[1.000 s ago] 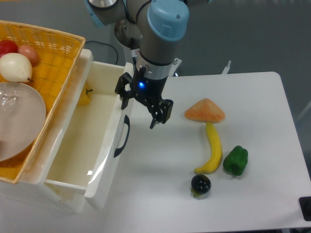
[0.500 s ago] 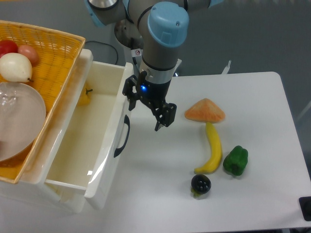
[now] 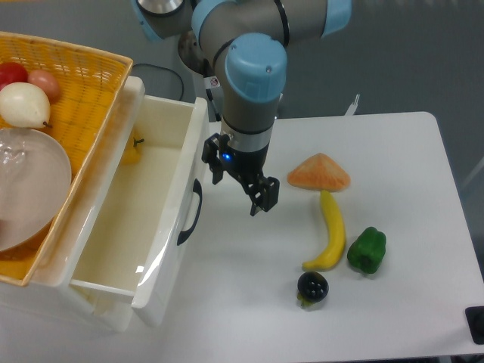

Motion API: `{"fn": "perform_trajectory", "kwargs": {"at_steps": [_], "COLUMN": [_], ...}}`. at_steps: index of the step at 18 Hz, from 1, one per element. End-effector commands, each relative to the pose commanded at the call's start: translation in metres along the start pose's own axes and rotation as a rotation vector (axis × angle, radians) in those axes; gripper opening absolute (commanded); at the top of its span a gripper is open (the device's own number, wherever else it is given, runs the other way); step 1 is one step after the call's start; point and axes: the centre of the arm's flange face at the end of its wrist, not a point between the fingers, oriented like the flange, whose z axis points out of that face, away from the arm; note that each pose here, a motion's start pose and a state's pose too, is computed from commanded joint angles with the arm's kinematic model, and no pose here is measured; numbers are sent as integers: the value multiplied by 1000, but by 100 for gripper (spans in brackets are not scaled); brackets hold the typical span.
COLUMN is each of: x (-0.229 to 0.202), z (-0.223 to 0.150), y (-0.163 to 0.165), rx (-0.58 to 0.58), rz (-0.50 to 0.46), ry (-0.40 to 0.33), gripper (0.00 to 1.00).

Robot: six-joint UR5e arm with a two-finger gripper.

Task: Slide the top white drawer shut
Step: 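Move the gripper away from the drawer and lower it beside the drawer front, then swing the gripper toward the open drawer's front panel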

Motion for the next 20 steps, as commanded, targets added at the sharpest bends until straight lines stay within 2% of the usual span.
{"fn": "perform_trajectory", "kwargs": {"at_steps": [3,5,8,12,15,20], "x": [-8,-13,-17,-22,-23,-32], "z": [5,6,11,36,42,46], "y": [7,11,13,14,11,18], "rx": [-18,-17,-25,-31,-4,-3], "rz": [-56,-174,-249,-474,-492,-529], "ry": [2,2,10,61,92,91], "gripper": [100,100,100,100,100,100]}}
